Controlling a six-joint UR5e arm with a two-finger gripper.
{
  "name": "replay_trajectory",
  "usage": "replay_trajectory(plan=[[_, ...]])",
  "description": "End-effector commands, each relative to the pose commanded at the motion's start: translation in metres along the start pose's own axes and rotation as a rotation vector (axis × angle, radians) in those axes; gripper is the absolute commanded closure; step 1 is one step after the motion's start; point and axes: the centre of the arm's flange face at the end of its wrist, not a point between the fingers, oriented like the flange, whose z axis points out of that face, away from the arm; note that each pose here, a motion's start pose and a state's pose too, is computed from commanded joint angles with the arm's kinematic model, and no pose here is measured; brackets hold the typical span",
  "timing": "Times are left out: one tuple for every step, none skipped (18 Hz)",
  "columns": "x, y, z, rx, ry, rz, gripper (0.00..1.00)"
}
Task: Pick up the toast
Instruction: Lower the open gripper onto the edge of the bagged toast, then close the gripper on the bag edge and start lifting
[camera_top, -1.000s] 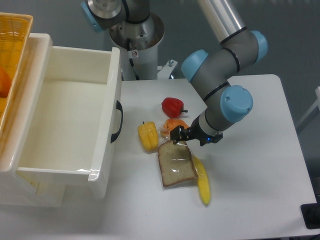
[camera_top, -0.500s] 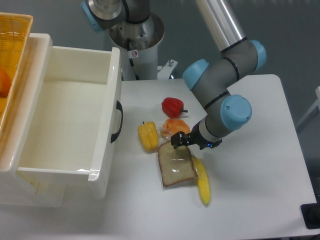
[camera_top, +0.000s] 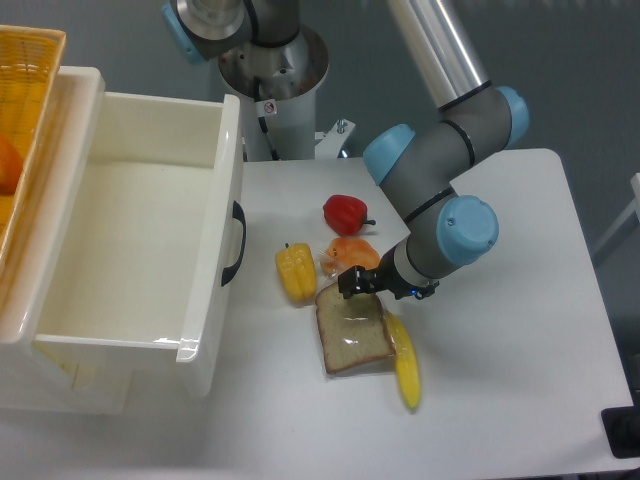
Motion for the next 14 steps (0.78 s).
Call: replay_trajectory(plan=[[0.0012, -0.0002, 0.0037, -0.007, 0.001, 0.002, 0.02], [0.0023, 0.0009, 0.0068, -0.013, 0.004, 0.002, 0.07], [0.0029, 0.0022, 0.0071, -0.013, 0.004, 0.002, 0.13], [0.0048, 0.0018, 0.0077, -0.015, 0.004, 0.005, 0.18], [0.0051, 0.0016, 0.0061, -0.012, 0.003, 0.008, 0.20], [0.0050, 0.0022, 0.0070, -0.016, 0.003, 0.011, 0.27], [0.0052, 0.0025, 0.0061, -0.015, 0.001, 0.014, 0.30], [0.0057, 0.0027, 0.0038, -0.013, -0.002, 0.016, 0.34], [0.0057, 0.0029, 0.0039, -0.015, -0.001, 0.016, 0.39], [0.0060, 0.0031, 0.0031, -0.013, -0.002, 0.016, 0.42], [0.0054, 0.0037, 0.0021, -0.014, -0.003, 0.015, 0.45], [0.0060, 0.0043, 0.0005, -0.012, -0.004, 0.015, 0.46], [0.0069, 0.0048, -0.0021, -0.008, -0.006, 0.016, 0.48], [0.0069, 0.0048, -0.0021, -0.008, -0.006, 0.016, 0.48]])
